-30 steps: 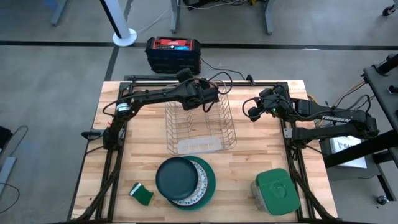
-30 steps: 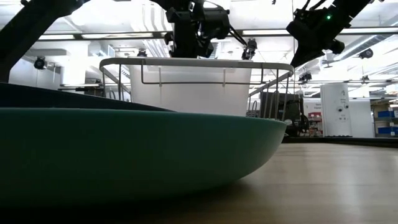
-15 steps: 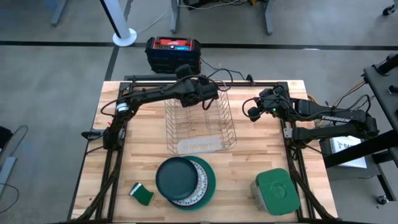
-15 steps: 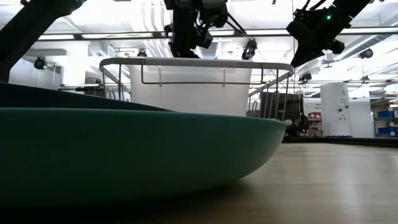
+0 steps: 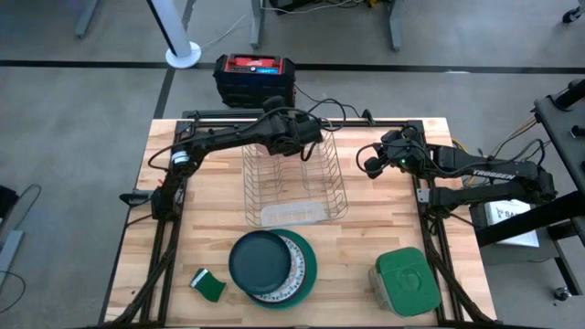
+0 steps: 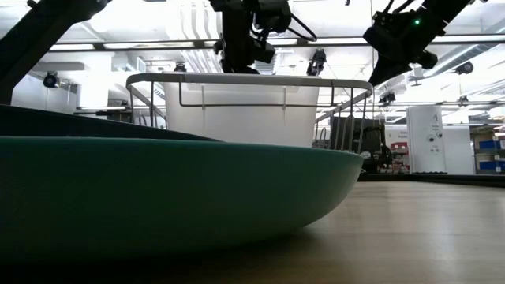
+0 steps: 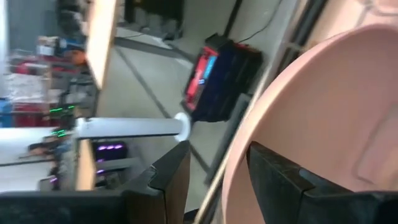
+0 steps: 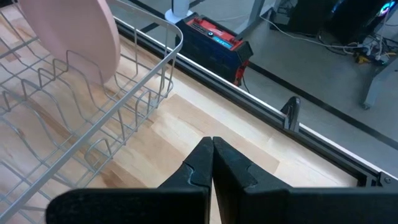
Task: Sort dishes
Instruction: Put the pink plate in the dishwasher rack
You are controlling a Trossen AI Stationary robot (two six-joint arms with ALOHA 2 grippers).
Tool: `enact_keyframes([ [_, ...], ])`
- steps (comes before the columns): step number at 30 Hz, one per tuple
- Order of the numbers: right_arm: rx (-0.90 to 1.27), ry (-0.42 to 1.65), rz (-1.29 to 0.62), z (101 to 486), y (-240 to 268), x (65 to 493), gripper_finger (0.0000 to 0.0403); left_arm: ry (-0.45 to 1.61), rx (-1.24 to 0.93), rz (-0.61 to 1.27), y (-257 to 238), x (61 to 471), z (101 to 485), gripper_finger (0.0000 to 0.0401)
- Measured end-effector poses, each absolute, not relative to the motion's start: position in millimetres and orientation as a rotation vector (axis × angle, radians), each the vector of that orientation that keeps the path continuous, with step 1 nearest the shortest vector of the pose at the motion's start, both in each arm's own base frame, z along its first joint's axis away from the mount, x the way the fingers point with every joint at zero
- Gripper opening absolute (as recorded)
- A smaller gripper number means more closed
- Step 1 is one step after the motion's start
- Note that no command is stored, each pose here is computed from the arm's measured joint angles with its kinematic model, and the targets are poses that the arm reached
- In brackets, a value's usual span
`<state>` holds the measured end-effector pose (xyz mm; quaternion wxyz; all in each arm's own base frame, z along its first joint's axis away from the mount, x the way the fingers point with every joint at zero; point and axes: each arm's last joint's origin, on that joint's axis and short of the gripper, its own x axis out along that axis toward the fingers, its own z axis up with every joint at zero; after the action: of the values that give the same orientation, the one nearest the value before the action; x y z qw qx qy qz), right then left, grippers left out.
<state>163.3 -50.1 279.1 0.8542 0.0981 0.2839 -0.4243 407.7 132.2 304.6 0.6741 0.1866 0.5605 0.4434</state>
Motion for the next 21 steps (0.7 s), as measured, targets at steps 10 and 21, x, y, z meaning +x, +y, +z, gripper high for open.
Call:
enact_keyframes([
  [10, 0.22, 0.596, -0.884, 279.0, -49.9, 163.5, 0.0, 1.26, 0.413, 0.974, 137.4, 407.8, 308.0, 0.0206],
  [21, 0.231, 0.593, -0.881, 278.9, -49.8, 163.6, 0.0, 1.251, 0.468, 0.935, 140.6, 409.4, 320.2, 0.0254],
])
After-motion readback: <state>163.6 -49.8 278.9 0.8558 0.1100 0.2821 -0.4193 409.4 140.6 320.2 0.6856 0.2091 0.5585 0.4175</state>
